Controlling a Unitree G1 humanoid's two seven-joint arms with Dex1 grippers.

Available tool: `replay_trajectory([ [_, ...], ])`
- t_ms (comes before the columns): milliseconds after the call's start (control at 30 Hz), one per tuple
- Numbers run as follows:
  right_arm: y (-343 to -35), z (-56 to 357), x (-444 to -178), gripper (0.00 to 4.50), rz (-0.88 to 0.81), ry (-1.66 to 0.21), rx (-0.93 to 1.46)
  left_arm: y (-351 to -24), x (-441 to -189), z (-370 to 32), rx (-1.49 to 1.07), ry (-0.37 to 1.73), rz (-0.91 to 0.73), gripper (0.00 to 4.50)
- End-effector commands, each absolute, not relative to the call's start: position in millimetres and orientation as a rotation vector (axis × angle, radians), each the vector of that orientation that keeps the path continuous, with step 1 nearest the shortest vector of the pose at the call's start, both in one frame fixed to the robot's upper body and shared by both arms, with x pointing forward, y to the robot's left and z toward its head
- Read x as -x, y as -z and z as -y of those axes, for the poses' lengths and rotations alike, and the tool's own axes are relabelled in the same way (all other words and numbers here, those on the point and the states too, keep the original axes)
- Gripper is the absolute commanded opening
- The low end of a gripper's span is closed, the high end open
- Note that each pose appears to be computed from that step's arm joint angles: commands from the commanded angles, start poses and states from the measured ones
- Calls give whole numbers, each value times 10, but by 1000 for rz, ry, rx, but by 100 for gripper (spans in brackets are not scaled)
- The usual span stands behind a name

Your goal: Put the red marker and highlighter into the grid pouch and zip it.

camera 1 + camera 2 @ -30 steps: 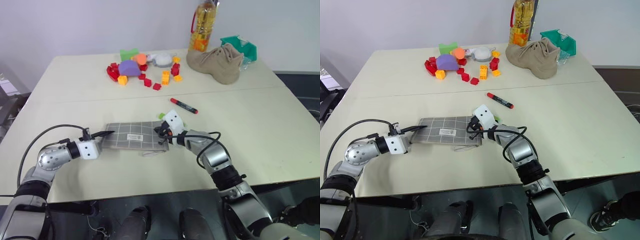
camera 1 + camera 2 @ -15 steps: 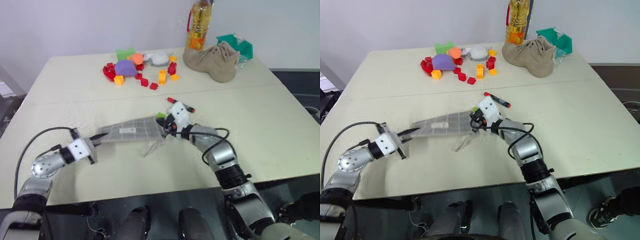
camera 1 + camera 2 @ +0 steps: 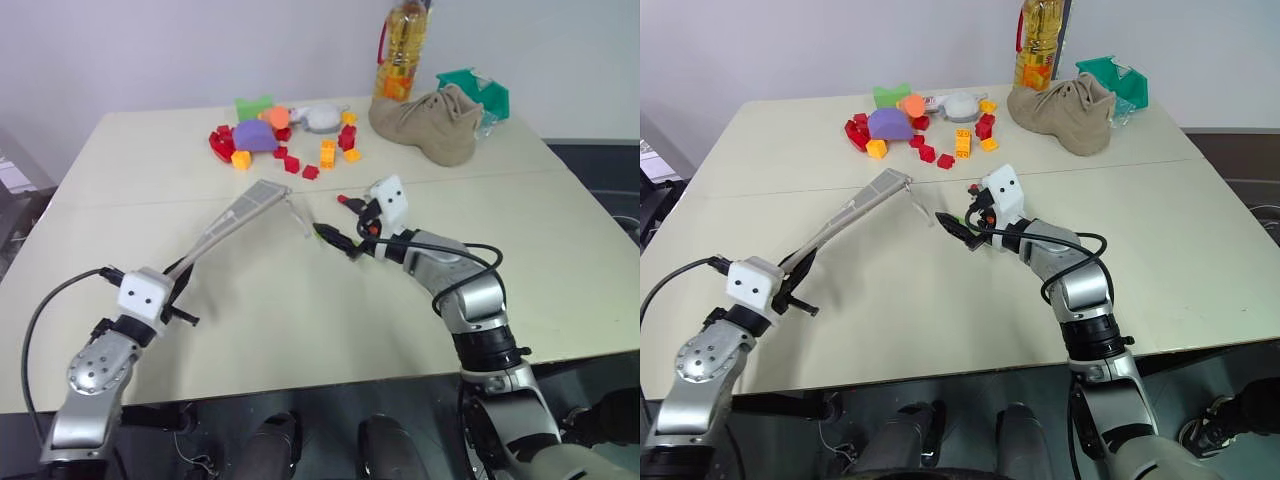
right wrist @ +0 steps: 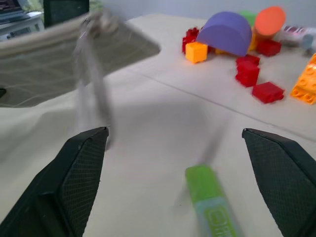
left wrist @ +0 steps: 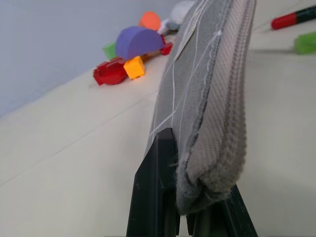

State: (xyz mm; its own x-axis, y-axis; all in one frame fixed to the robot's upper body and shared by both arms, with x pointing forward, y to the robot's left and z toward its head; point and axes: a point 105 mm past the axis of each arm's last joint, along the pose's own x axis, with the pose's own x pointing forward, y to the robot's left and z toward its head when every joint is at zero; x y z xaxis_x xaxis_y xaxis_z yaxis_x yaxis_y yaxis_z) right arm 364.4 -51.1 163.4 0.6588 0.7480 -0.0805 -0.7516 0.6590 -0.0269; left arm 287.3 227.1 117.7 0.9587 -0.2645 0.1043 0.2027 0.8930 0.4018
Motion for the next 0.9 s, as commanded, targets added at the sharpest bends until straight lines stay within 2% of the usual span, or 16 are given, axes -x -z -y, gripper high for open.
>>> replay_trajectory([
  [33,-1873,358,-3573,447,2,-904,44,-1299,-2899,-2165,-423,247,210,0],
  [367,-1907,253,-3567,447,0,-909,32,-1276,-2981,-2003,-446,296,235,0],
  [533,-1905,239,-3669,447,-10,-860,21,-1283,-2995,-1954,-453,319,244,0],
  [633,-1905,232,-3685,363,-22,-856,-1,-1280,-2993,-1938,-458,325,244,0],
  [800,-1894,206,-3666,90,-34,-868,0,-1288,-2999,-1934,-463,320,244,0],
  [867,-1898,186,-3649,2,-31,-879,10,-1288,-3002,-1934,-467,317,242,0],
  [900,-1899,171,-3639,2,-29,-885,20,-1288,-3004,-1932,-470,315,241,0],
])
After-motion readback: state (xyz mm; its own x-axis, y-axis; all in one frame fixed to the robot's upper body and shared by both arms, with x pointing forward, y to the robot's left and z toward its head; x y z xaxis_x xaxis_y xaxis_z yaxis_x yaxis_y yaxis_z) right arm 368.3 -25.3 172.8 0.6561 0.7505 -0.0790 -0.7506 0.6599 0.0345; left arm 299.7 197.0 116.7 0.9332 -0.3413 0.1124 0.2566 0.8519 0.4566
